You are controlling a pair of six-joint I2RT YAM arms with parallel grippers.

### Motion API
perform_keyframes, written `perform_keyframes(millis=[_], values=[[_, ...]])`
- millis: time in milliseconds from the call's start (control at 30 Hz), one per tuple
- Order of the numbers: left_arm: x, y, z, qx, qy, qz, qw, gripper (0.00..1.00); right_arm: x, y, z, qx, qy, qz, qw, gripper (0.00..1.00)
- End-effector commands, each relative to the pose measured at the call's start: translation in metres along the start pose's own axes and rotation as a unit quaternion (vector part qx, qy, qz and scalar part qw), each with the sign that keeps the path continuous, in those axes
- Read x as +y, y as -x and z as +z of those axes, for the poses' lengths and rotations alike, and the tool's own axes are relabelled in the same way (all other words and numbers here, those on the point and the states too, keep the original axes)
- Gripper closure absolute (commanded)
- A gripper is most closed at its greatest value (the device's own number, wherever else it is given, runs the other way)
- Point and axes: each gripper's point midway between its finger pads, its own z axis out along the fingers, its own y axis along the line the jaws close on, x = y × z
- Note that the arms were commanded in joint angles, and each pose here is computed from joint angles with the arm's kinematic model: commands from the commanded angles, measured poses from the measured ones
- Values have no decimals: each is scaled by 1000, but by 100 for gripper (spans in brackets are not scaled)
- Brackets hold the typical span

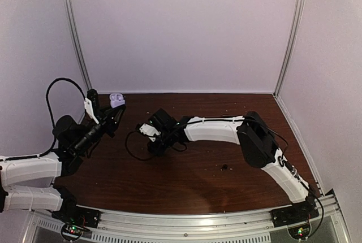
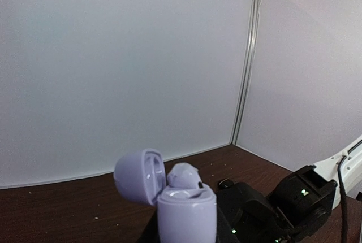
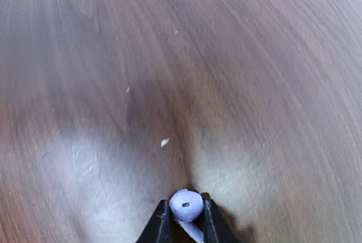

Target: Insert the wireless bluetooth earbuds into the charging case

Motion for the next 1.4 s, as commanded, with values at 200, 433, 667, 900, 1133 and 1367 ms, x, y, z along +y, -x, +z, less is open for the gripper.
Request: perform_keyframes(millis=[200,433,667,900,1133,1367], values=[[-2,13,4,-19,-10,14,1000,100,0,-73,-51,89,23,36,995,89],[-4,12,5,-15,-15,15,1000,100,14,-165,-115,175,32,68,982,89],[-6,6,8,-9,-24,7,1000,100,16,-209,-149,234,1,100,967,84],[-6,5,8,-7,-25,8,1000,100,13,-197,-152,255,-42,74,963,73],[-6,4,7,-6,-26,10,1000,100,14,-189,-146,265,-55,58,961,71],[-7,6,7,-7,-27,12,1000,100,16,-179,-141,268,-62,41,961,68]])
